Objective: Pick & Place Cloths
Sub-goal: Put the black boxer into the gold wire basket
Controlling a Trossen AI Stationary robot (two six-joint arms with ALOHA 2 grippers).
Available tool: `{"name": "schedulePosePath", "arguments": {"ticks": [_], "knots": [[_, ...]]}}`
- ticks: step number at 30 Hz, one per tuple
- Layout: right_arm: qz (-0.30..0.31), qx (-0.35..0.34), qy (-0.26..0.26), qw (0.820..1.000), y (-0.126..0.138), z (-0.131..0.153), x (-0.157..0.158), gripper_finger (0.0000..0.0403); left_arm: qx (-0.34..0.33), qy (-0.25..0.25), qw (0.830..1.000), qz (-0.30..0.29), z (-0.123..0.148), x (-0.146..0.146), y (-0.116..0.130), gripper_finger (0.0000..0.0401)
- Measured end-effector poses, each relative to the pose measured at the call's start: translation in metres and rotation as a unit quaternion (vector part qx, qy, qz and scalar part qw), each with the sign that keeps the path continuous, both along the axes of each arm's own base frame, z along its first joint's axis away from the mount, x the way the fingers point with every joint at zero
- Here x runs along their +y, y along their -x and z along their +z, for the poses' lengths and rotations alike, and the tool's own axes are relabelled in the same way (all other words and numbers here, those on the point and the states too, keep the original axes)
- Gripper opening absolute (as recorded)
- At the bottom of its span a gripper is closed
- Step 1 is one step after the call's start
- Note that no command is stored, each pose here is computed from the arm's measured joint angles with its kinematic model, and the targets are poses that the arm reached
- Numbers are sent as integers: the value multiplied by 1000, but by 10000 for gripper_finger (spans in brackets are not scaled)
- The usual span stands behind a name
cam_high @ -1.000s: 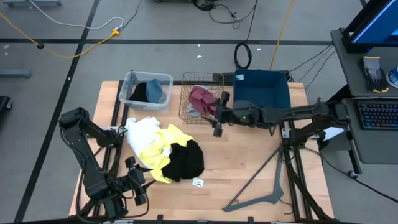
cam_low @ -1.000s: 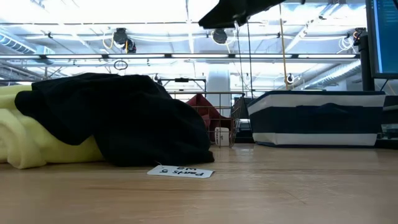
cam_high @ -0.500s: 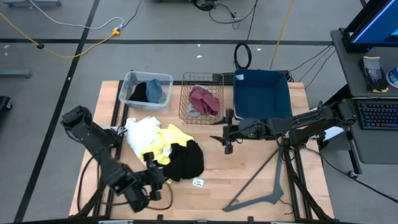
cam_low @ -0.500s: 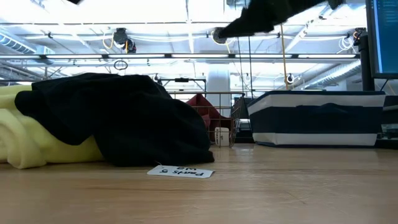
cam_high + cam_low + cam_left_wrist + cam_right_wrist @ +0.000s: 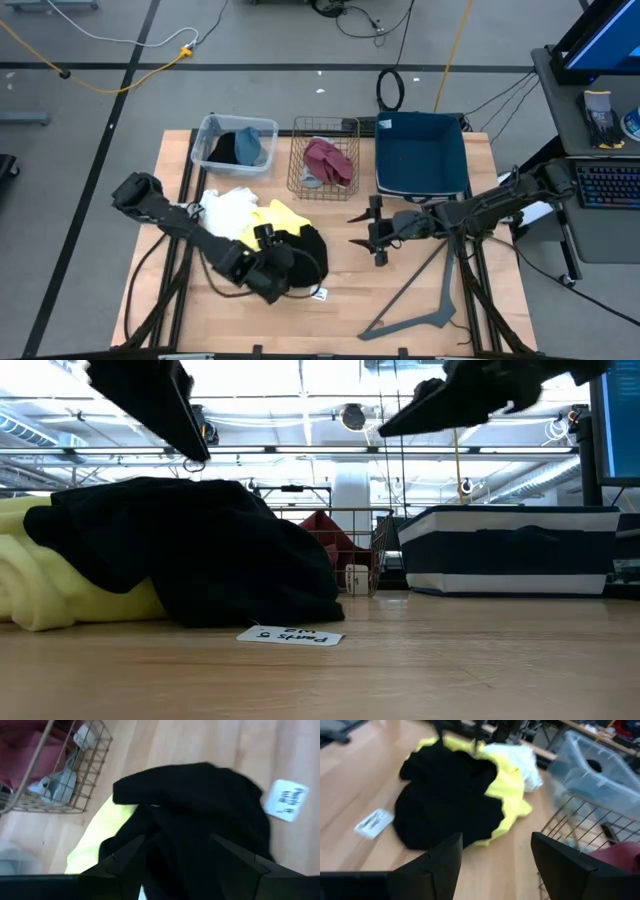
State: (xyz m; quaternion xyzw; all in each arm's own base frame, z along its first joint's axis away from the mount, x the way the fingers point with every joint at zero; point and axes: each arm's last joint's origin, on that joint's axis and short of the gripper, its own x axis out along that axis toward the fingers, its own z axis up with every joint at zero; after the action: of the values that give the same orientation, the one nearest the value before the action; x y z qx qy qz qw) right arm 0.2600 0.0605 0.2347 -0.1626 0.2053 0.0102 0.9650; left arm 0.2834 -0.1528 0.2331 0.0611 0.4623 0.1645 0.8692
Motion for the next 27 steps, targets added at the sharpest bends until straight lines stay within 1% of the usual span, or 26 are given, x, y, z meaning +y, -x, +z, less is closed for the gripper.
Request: {"name": "schedulePosePath", "arguments": {"ticks": [2,5,8,10,14,16,19,23,25,27], "knots": [[8,8,2,1000,3,-3,4,230,15,10,1000,8,-5,6,-6,218],[15,8,-1,1000,5,-5,8,230,43,40,998,9,-12,12,-11,218],[18,8,-7,1000,5,-5,11,228,61,71,996,3,-13,12,-12,218],[19,8,-7,1000,5,-5,11,227,64,80,995,1,-13,12,-12,218],[18,7,-8,1000,5,-5,12,228,64,78,995,2,-14,10,-11,218],[18,7,-8,1000,5,-5,12,228,68,73,995,4,-20,9,-14,218],[18,0,-10,1000,5,-3,12,226,85,52,995,12,-35,9,-19,218],[19,-4,-11,1000,4,-3,12,224,126,32,991,23,-63,12,-27,217],[19,-5,-11,1000,4,-2,12,226,141,29,989,21,-72,13,-31,207],[19,-6,-11,1000,4,-2,12,228,150,28,988,19,-78,13,-32,183]]}}
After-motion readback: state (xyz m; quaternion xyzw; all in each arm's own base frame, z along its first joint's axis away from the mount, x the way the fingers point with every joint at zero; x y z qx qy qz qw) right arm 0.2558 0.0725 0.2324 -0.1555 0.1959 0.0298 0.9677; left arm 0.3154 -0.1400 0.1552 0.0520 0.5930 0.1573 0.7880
